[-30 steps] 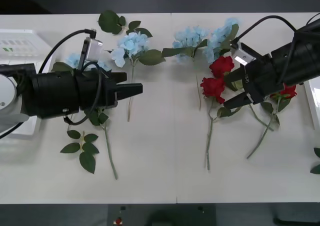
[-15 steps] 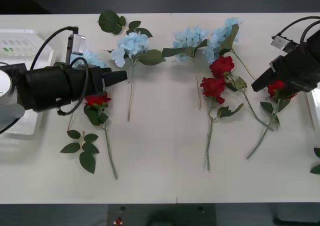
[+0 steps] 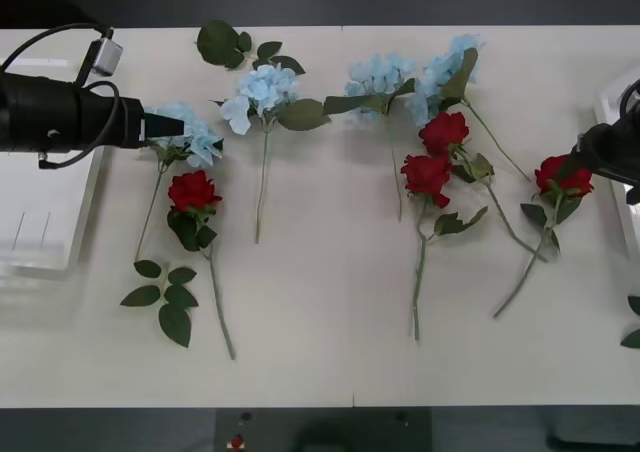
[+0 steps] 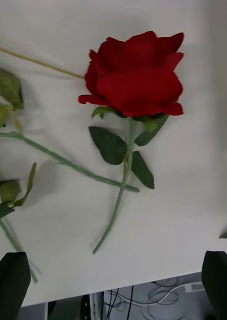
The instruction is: Put the red flowers into the right box and the blue flowers into the left box
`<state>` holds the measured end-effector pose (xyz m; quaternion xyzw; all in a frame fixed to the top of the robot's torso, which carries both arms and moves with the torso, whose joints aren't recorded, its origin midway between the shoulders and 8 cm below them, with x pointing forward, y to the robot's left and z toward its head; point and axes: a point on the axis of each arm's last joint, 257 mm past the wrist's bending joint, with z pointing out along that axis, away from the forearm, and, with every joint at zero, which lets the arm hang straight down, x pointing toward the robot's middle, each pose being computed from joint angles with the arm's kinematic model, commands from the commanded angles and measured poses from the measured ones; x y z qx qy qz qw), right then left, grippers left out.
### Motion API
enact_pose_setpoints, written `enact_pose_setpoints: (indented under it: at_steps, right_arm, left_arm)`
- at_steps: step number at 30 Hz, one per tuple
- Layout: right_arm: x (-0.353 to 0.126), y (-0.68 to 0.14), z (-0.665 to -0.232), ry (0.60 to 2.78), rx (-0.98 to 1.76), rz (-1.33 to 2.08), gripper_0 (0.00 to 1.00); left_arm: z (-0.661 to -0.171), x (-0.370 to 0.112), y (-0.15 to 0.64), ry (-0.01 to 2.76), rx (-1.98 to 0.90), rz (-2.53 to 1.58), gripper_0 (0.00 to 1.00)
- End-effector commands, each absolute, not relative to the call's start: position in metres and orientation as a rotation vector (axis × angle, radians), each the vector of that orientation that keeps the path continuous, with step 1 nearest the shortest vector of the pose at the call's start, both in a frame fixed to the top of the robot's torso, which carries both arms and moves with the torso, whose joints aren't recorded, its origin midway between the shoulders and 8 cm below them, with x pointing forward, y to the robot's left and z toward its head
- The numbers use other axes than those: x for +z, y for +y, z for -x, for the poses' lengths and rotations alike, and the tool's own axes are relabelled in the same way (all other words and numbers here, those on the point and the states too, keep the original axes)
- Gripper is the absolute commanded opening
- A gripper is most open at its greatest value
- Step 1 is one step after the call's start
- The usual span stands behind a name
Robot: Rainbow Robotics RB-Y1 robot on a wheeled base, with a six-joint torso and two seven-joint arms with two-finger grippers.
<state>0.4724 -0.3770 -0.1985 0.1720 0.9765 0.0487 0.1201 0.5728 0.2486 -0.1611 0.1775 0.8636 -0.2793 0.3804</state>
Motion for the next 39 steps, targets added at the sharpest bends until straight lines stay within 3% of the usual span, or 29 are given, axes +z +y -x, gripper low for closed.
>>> enact_pose_setpoints:
  at_steps: [1, 13, 28, 33, 35, 37, 38, 39]
  right_arm:
    - [-0.218, -0.398, -0.482, 2.788, 0.081, -0.534, 1.0]
    - [-0.266, -0.412, -0.522, 2.696, 0.008, -0.565, 1.0]
    - [-0.299, -0.406, -0.524, 2.713, 0.01, -0.567, 1.0]
    - [-0.308, -0.401, -0.527, 2.711, 0.019, -0.556, 0.79]
    - [-0.311, -0.401, -0.528, 2.71, 0.015, -0.554, 0.64]
    - [-0.312, -0.399, -0.53, 2.704, 0.021, -0.555, 0.46]
    - [-0.313, -0.399, -0.531, 2.701, 0.023, -0.558, 0.31]
    - [-0.314, -0.399, -0.531, 2.701, 0.025, -0.557, 0.25]
  left_arm:
    - [-0.584, -0.142, 0.296, 2.23, -0.561, -0.476, 1.0]
    - [-0.593, -0.193, 0.381, 2.361, -0.185, -0.496, 1.0]
    - [-0.609, -0.244, 0.317, 2.35, -0.158, -0.596, 1.0]
    - [-0.607, -0.257, 0.311, 2.359, -0.115, -0.651, 1.0]
    - [-0.605, -0.264, 0.309, 2.365, -0.103, -0.667, 1.0]
    - [-0.605, -0.267, 0.309, 2.365, -0.083, -0.679, 1.0]
    - [-0.605, -0.27, 0.308, 2.367, -0.069, -0.691, 0.98]
    - [-0.605, -0.27, 0.308, 2.366, -0.061, -0.695, 0.96]
